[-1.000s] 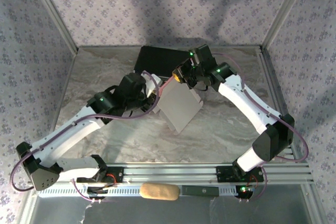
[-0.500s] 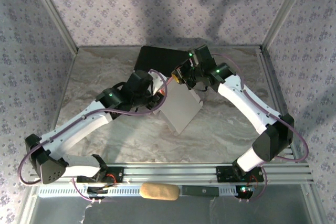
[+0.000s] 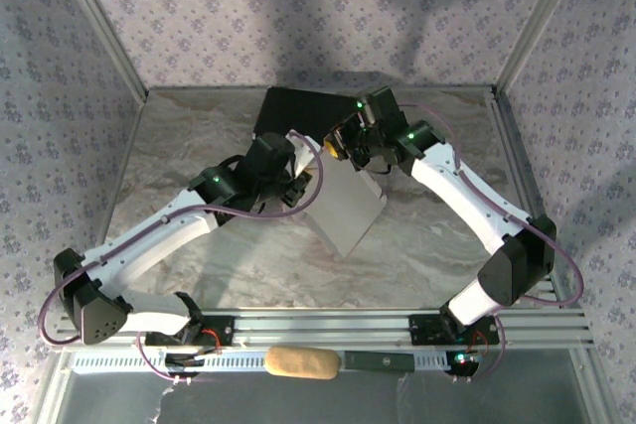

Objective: Fold the paper box

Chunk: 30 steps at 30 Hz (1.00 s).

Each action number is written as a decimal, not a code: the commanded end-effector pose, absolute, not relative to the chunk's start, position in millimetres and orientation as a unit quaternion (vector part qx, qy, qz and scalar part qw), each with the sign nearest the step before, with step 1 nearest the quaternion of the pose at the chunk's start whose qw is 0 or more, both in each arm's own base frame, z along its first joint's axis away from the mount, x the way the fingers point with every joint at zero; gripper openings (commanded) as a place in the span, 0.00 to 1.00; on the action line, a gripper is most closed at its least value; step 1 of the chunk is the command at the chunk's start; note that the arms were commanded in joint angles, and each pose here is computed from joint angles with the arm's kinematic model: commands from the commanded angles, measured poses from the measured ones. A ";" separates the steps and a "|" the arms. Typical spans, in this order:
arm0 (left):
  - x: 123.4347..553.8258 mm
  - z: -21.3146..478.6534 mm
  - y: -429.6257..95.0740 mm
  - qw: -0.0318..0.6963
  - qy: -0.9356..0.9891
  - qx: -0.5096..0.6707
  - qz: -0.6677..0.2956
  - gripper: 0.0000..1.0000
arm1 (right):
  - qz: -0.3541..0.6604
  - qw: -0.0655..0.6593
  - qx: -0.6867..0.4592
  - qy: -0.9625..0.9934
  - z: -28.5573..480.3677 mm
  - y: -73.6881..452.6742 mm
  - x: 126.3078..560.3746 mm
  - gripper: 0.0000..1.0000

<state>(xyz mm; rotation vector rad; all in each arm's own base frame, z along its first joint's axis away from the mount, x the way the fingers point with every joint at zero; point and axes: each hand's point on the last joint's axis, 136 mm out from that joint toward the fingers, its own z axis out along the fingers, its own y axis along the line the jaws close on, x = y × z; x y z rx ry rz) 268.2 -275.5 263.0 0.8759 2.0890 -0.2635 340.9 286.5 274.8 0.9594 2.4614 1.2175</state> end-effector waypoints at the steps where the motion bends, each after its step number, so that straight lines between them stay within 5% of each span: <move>1: 270.2 285.7 -285.9 0.465 0.810 0.335 -0.123 0.14 | 0.435 0.103 0.323 0.834 283.8 289.6 332.6 0.00; 4: 261.2 307.2 -278.3 0.495 0.801 0.302 -0.147 0.42 | 0.440 0.108 0.332 0.827 288.6 279.2 337.4 0.00; 8: 250.6 333.1 -247.1 0.525 0.797 0.202 -0.220 0.54 | 0.449 0.105 0.351 0.815 295.0 260.5 341.2 0.00; 15: 279.6 274.9 -186.3 0.459 0.815 0.010 -0.353 0.44 | 0.475 0.092 0.398 0.779 302.2 224.7 348.9 0.00; 20: 297.7 224.7 -199.7 0.413 0.803 -0.022 -0.430 0.30 | 0.499 0.079 0.419 0.755 308.7 213.7 353.3 0.00; 30: 306.3 227.9 -233.8 0.413 0.748 -0.009 -0.520 0.28 | 0.521 0.066 0.451 0.721 314.1 200.0 364.8 0.00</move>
